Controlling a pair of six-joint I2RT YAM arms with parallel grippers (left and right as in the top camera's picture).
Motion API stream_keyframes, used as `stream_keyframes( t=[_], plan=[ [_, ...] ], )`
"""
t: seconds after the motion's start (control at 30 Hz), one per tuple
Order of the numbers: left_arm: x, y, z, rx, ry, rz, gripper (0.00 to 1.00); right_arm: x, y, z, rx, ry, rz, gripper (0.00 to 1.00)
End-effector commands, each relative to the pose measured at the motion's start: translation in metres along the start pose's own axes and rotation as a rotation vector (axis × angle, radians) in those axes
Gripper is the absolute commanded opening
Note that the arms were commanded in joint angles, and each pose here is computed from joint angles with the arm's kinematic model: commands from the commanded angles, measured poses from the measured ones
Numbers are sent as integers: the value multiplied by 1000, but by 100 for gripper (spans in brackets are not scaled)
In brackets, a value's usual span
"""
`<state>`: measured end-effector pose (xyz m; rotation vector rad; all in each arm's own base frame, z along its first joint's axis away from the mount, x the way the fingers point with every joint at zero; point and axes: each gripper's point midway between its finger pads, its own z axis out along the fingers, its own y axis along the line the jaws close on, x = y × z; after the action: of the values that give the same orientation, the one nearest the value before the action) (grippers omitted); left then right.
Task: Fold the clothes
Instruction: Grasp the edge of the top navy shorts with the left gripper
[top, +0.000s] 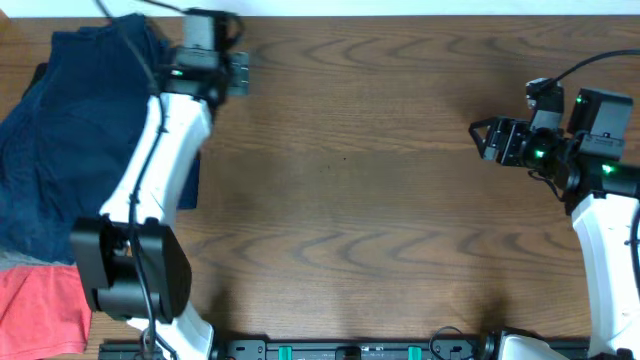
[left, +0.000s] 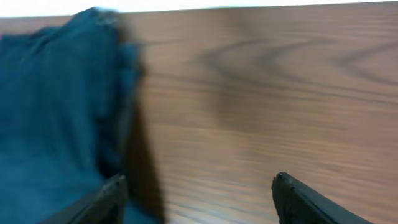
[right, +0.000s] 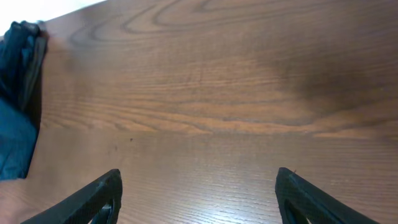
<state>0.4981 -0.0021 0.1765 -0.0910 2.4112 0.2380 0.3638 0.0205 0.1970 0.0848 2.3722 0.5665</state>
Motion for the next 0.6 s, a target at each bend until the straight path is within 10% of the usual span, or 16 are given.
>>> stream_keyframes(
  t=[0.0,0.43,0.57],
  plan=[
    [21,38,38,-89,79,-28,77,2,10,8,-30,23,-52,77],
    [77,91,106,-168,236,-90,79,12,21,32,-58,78,-78,76],
    [86,90,110,-167,263,-85,50,10,22,32,-59,73,-81,72]
  ],
)
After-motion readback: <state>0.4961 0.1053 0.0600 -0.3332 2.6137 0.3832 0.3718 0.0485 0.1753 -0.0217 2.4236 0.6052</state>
